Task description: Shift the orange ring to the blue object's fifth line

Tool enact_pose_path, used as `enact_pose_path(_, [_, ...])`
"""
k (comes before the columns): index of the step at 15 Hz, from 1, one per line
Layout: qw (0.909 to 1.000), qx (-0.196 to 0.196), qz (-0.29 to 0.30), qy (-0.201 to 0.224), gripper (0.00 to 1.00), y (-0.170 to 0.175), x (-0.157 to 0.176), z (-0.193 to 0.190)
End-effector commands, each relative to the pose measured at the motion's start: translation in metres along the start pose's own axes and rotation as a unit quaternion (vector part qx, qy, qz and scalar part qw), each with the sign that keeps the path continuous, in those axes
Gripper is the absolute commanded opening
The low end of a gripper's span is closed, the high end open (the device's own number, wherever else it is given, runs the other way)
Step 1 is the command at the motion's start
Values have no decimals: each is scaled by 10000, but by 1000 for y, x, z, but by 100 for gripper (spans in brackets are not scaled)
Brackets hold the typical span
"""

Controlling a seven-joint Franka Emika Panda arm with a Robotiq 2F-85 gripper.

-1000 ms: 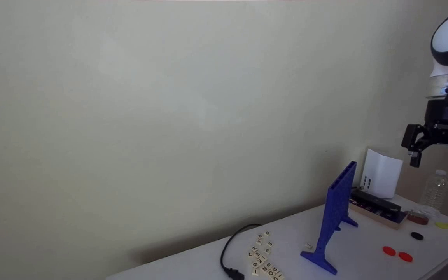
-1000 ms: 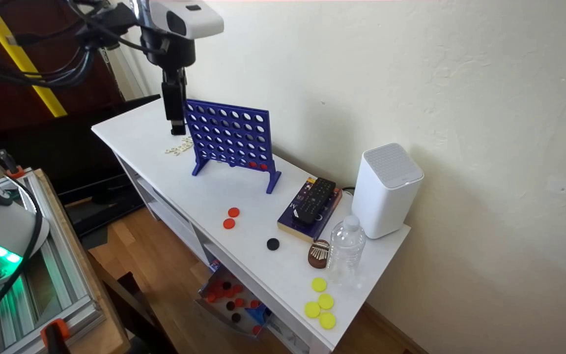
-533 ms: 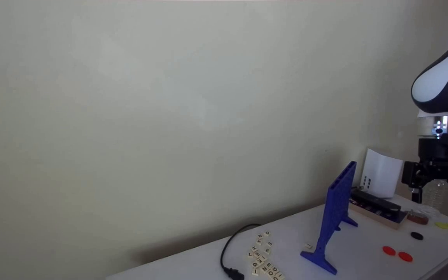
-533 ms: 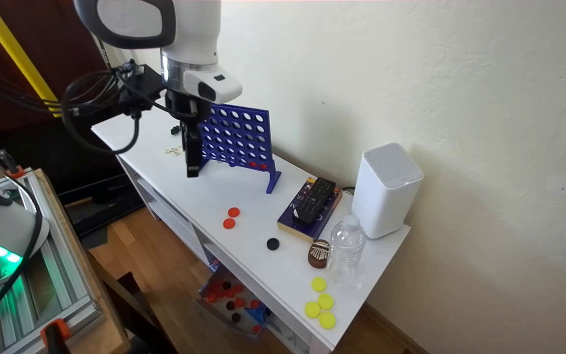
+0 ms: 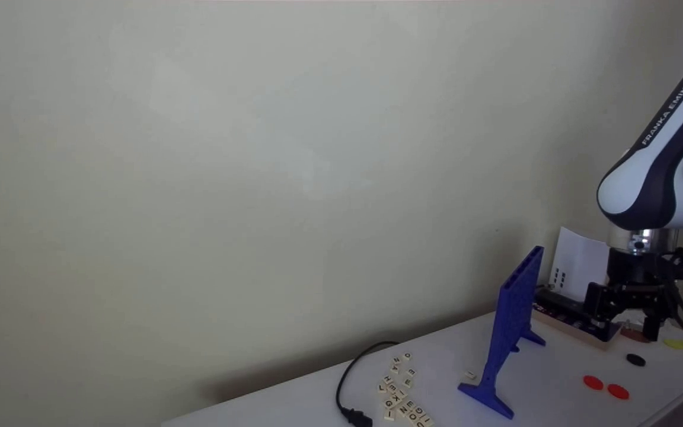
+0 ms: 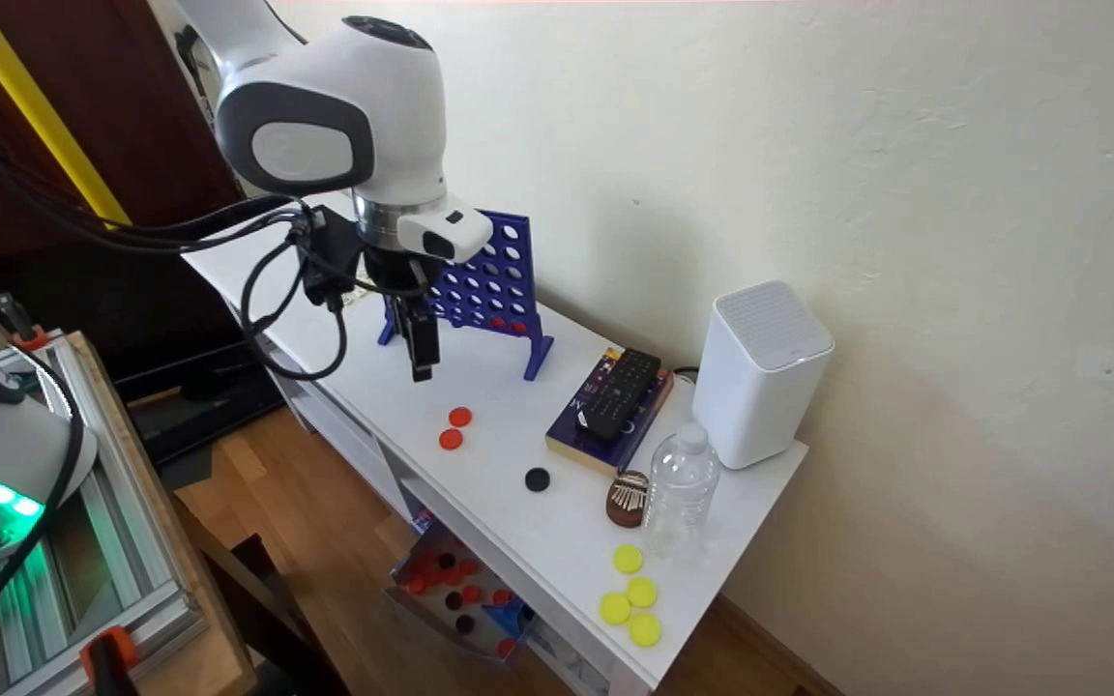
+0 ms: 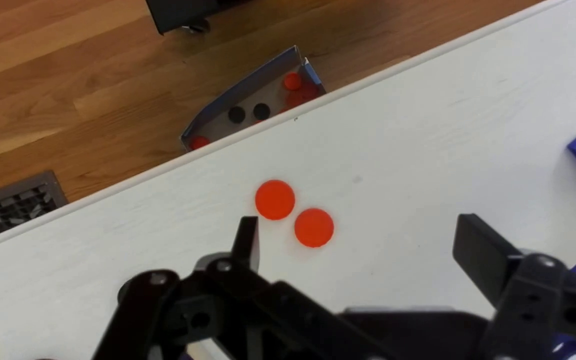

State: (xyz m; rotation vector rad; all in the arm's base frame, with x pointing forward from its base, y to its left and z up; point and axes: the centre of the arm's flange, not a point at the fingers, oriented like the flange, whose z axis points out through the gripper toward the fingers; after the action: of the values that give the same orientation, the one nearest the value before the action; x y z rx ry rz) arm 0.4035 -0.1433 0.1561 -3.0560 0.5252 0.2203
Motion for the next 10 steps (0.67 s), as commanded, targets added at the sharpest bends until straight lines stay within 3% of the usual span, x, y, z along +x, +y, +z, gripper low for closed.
enact_pose_path(1, [9988,110,-336,-353,100,-2,20,30])
enact_pose_path(2, [9955,23,-392,-861,100,-5,23,35])
enact_pose_path(3, [9989,15,-268,-390,100,-5,3,23])
enact_pose_path(5, [9970,29,-315,-713,100,-6,8,33])
enact_pose_path(10, [9964,29,-329,-784,100,-6,12,36])
